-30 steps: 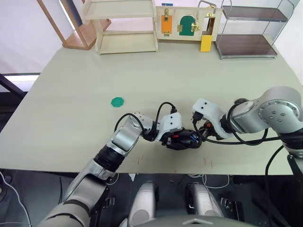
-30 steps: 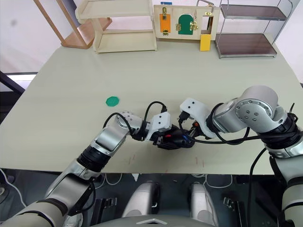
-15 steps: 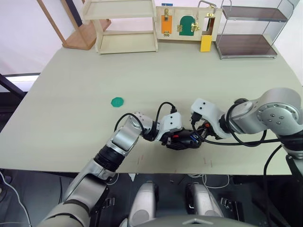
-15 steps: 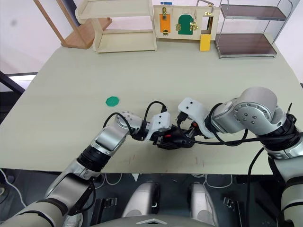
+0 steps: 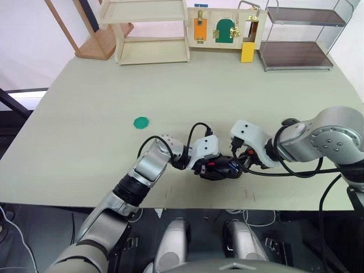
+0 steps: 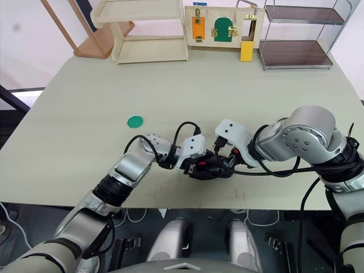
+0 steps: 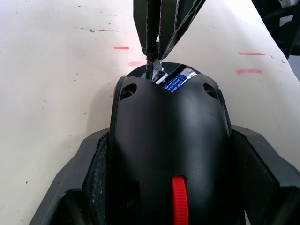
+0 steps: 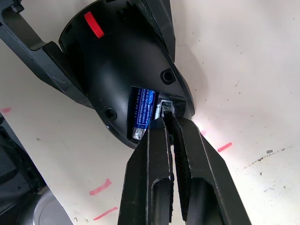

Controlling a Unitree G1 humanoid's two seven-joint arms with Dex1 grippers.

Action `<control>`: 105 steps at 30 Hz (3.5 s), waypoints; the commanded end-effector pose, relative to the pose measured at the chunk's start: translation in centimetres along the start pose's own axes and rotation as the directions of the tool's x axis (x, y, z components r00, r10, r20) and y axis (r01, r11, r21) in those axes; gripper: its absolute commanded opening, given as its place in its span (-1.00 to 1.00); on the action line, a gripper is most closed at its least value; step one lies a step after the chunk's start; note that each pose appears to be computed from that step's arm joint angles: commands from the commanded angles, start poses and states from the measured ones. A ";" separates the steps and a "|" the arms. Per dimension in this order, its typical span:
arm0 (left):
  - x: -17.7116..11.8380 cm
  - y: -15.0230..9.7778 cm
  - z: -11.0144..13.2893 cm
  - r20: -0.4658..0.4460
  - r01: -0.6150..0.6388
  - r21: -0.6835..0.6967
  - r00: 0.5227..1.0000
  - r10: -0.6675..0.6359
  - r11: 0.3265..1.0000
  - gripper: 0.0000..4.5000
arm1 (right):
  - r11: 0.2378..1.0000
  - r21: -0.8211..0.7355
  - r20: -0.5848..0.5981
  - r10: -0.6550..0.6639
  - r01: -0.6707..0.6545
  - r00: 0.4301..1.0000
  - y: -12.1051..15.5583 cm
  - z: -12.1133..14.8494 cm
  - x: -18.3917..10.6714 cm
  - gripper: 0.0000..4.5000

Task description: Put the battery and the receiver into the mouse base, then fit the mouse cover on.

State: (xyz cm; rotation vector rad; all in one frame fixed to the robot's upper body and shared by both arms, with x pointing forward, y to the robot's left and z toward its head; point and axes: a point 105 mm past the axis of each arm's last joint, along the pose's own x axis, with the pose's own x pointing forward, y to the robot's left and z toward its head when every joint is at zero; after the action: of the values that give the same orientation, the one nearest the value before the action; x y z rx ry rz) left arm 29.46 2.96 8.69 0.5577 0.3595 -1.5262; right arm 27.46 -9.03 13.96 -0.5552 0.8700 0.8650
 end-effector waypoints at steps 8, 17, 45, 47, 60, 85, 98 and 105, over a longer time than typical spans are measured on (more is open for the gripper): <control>0.7 -1.0 -1.2 -0.047 0.057 -0.028 0.997 -0.059 0.998 0.30 | 1.000 -0.027 -0.010 -0.013 0.012 1.000 0.1 0.1 0.2 -1.00; 0.8 -1.1 -1.2 -0.044 0.056 -0.033 0.997 -0.057 0.998 0.30 | 1.000 -0.024 -0.025 0.003 -0.004 1.000 0.3 -0.2 0.5 -1.00; 0.6 -1.3 -1.3 -0.045 0.062 -0.043 0.997 -0.064 0.997 0.30 | 1.000 0.013 -0.096 0.020 -0.019 0.995 0.3 -2.1 1.1 -1.00; 0.6 -1.3 -1.3 -0.045 0.062 -0.044 0.997 -0.064 0.997 0.30 | 1.000 0.012 -0.103 0.022 -0.021 0.994 0.3 -2.2 1.1 -1.00; 0.7 -1.3 -1.3 -0.044 0.064 -0.044 0.997 -0.066 0.997 0.30 | 1.000 -0.027 -0.081 -0.003 0.001 0.997 0.4 -1.7 1.1 -1.00; 0.7 -1.2 -1.2 -0.042 0.062 -0.042 0.997 -0.064 0.997 0.30 | 1.000 -0.006 -0.029 -0.029 0.029 0.999 -0.2 -1.2 1.1 -1.00; 0.6 -1.2 -1.2 -0.051 0.070 -0.036 0.996 -0.072 0.997 0.30 | 0.999 0.016 -0.008 -0.040 0.040 0.999 -0.4 -1.3 0.7 -1.00; 0.6 -1.1 -1.2 -0.054 0.073 -0.033 0.996 -0.075 0.997 0.30 | 0.999 0.018 0.008 -0.051 0.050 0.999 -0.5 -1.3 0.6 -1.00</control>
State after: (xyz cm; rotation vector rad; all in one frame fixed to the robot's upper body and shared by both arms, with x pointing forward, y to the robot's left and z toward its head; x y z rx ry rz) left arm 29.41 2.90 8.67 0.5622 0.3735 -1.5304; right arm 27.45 -8.87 13.21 -0.5374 0.8251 0.8627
